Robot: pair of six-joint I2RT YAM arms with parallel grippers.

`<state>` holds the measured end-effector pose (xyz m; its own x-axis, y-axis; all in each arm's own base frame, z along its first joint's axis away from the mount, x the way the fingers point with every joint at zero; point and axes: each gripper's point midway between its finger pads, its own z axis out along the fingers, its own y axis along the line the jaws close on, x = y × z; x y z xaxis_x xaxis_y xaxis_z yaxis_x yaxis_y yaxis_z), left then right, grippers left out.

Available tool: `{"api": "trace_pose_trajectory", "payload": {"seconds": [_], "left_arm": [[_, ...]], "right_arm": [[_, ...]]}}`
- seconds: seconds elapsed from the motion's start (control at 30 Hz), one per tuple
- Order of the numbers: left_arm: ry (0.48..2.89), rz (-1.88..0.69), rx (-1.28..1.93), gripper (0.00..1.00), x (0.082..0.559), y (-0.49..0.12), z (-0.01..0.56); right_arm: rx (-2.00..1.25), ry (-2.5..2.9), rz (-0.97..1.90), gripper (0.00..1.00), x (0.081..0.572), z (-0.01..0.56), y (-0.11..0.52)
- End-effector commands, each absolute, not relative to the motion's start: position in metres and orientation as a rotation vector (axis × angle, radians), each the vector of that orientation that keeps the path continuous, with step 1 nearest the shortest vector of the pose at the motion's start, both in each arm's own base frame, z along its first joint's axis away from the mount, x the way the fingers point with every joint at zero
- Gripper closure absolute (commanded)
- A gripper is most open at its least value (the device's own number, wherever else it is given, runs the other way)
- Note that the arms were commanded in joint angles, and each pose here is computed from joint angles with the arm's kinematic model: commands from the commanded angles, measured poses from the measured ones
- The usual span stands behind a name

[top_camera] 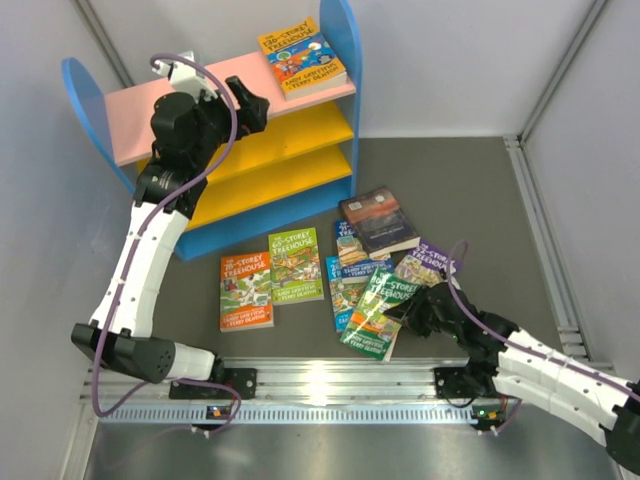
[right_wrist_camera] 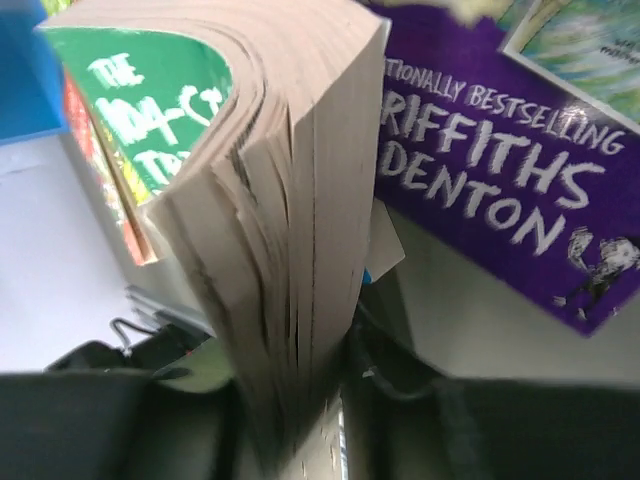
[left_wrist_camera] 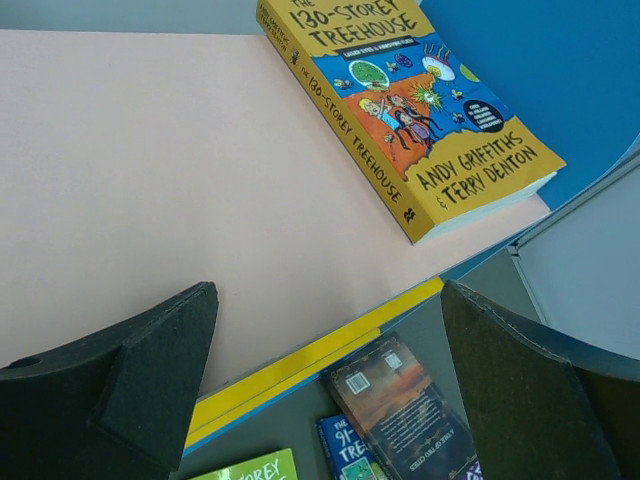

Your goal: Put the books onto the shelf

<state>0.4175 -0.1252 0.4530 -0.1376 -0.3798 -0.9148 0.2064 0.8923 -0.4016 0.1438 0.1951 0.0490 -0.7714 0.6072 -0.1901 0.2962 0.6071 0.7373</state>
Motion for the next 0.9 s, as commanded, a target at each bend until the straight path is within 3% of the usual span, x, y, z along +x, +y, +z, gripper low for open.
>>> {"api": "trace_pose_trajectory", "payload": {"seconds": [0.0, 0.1, 0.47, 0.63, 0.87], "left_arm": [[1.72, -0.467, -0.144, 0.01, 0.411, -0.121, 0.426], [1.717, -0.47, -0.149, 0.01, 0.409, -0.121, 0.425], [1.729, -0.602, -0.089, 0.01, 0.408, -0.162, 0.444], [1.738, -0.673, 0.027, 0.01, 0.386, -0.193, 0.455], [1.734, -1.062, 0.421, 0.08, 0.326, -0.262, 0.438]], "right_arm": [[0.631, 2.411, 0.81, 0.85, 0.15, 0.066, 0.178], [0.556, 2.403, 0.758, 1.0, 0.152, 0.103, 0.172], [0.429, 2.114, 0.783, 1.0, 0.181, 0.253, 0.161], [0.34, 1.98, 0.839, 1.0, 0.188, 0.327, 0.163], [0.2, 1.882, 0.948, 1.0, 0.191, 0.399, 0.185]]}}
